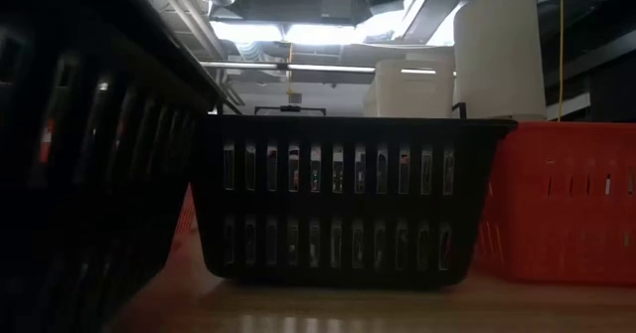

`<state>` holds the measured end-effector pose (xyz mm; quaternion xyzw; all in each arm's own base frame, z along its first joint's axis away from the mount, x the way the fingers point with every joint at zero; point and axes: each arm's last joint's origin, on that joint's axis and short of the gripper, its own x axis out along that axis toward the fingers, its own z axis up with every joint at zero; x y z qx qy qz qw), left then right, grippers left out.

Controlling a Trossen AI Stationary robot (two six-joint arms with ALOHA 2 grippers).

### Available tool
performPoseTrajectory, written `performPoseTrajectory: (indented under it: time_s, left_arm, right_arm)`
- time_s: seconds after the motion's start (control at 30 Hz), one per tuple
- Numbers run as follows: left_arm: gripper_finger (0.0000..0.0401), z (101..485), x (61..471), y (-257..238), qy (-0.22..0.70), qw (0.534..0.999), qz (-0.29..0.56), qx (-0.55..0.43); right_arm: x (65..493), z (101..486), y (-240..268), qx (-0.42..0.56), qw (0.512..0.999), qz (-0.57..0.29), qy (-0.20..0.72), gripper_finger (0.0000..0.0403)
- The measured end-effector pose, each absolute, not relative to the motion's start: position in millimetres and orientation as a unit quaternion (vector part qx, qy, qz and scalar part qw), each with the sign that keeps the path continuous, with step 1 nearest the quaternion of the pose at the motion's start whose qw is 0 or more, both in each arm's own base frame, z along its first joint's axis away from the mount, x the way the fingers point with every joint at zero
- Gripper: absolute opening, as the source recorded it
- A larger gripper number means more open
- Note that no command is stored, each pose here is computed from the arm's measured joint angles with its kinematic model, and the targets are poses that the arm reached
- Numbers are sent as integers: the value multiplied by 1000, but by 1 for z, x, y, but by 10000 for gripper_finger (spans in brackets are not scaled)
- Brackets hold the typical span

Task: Stack baskets on shelf by color
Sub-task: Stack the white bin on top of the stacked white bins on the shelf

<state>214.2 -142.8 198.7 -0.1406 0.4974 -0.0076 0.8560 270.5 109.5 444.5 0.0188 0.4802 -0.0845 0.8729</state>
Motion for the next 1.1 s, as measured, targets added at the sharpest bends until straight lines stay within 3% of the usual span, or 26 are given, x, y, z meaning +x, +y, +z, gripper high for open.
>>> performPoseTrajectory:
  time_s: [0.13, 0.3, 0.37, 0.6, 0.8, 1.1]
  left_arm:
    - [81, 190, 218, -143, 503, 857, 8, -115]
    - [13, 192, 221, -143, 495, 863, 7, -97]
    - [6, 201, 224, -142, 485, 869, 7, -96]
    - [1, 267, 237, -144, 418, 908, -10, -40]
    - [0, 343, 246, -134, 347, 934, 11, 83]
    - [0, 416, 270, -44, 297, 932, 65, 198]
  right_arm:
    - [271, 445, 110, 18, 873, -84, 480, 111]
    - [271, 445, 110, 17, 873, -84, 480, 111]
    - [271, 445, 110, 17, 873, -84, 480, 111]
    - [271, 445, 110, 7, 873, -78, 481, 111]
    - [271, 445, 110, 7, 873, -78, 481, 111]
    - [271, 445, 110, 19, 873, -85, 480, 111]
